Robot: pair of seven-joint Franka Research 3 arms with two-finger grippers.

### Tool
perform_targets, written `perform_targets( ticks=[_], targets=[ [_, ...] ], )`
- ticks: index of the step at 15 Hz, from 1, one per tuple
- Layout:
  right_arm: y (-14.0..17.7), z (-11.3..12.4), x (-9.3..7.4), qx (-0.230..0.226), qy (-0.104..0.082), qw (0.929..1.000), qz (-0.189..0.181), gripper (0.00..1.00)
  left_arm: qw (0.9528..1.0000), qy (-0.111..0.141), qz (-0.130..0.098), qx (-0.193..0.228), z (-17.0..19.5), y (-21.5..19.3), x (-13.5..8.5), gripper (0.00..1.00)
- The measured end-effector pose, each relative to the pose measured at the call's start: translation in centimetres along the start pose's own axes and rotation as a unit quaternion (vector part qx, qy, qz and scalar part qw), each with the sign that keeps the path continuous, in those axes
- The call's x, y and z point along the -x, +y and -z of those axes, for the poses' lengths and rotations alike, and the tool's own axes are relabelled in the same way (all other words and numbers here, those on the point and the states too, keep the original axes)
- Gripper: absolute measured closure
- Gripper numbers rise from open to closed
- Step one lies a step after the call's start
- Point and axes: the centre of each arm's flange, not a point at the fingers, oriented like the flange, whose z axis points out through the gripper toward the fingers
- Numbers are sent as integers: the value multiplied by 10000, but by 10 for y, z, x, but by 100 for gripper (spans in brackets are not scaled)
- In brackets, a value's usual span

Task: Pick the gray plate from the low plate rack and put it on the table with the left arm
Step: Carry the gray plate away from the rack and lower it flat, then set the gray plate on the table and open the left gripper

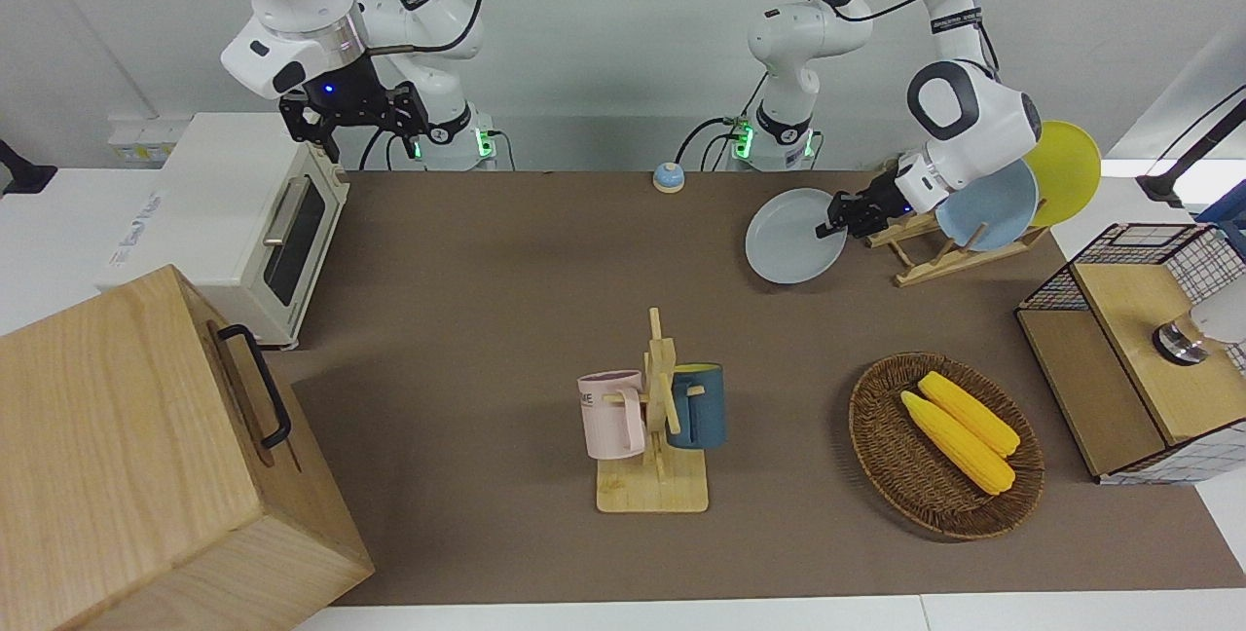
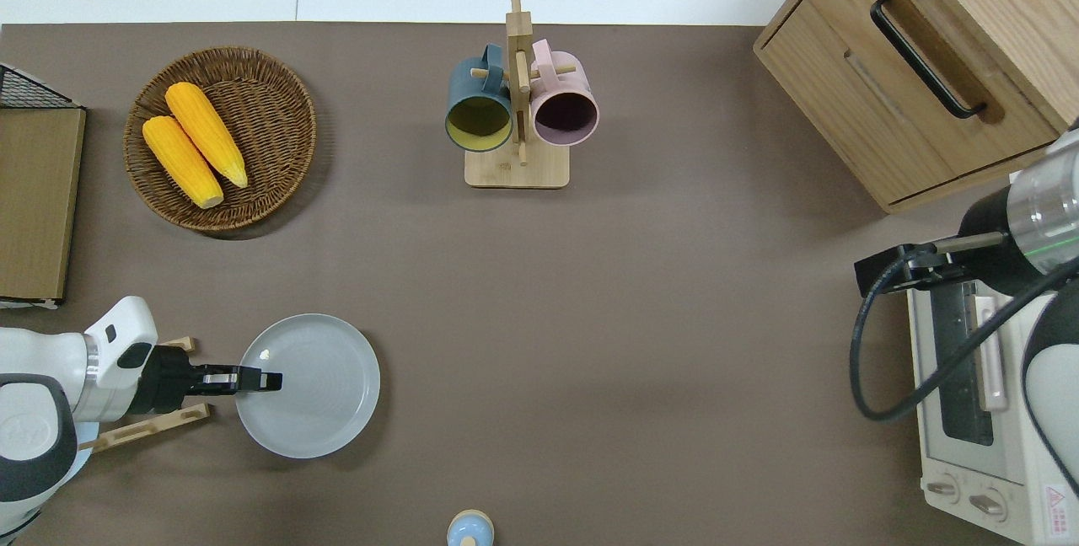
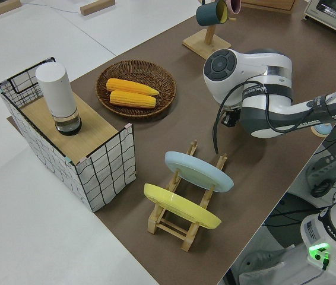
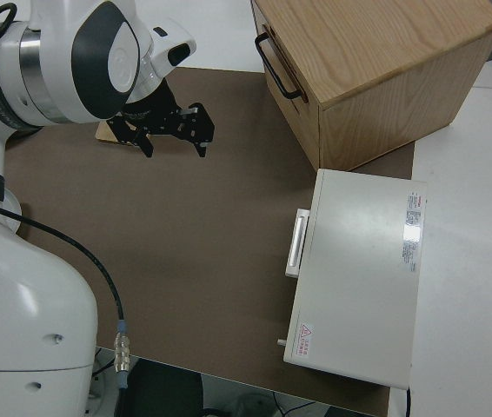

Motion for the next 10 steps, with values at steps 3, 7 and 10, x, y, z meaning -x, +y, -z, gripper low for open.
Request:
perform_targets(
  ticks=[3, 7, 10],
  targets=[
    [0, 0, 0, 0, 0, 10000, 0, 1, 10000, -31, -35, 0, -5, -3, 0, 87],
    [0, 0, 0, 0, 0, 10000, 0, 1, 9999, -47, -88, -31, -10, -1, -3, 78],
    [0, 0, 0, 0, 0, 10000, 0, 1, 9999, -24, -92, -46, -10, -1, -3, 74]
  ],
)
